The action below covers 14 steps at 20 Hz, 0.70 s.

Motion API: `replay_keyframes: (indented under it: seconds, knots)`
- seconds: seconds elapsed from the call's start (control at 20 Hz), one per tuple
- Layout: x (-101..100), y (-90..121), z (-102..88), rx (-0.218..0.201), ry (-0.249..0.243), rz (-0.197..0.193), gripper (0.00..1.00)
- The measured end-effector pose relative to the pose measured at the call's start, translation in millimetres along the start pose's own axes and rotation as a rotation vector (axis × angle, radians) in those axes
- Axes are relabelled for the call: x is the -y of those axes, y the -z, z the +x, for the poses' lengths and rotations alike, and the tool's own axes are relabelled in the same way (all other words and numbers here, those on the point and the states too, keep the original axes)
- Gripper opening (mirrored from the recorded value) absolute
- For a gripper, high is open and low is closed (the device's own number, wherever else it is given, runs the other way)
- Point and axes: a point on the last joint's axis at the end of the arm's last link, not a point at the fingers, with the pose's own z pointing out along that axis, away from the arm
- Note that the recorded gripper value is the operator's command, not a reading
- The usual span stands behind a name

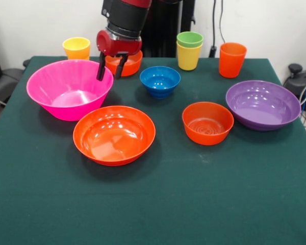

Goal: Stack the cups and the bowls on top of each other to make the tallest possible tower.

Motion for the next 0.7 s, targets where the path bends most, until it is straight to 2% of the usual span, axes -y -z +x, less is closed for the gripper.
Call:
replay_keyframes:
  seconds: [0.25, 0.4, 0.5, 0.65, 0.7]
  knots:
    - [-0.4, 0.0, 2.4, 0.009, -0.015, -0.033, 1.00]
    - [4.6, 1.0, 8.1, 0.032, -0.071, -0.058, 1.00]
    - [8.3, 1.8, 12.2, 0.034, -0.089, -0.062, 1.00]
    - [8.5, 2.5, 16.8, 0.024, -0.088, -0.064, 1.00]
    - [5.7, 2.5, 17.3, 0.013, -0.066, -0.068, 1.00]
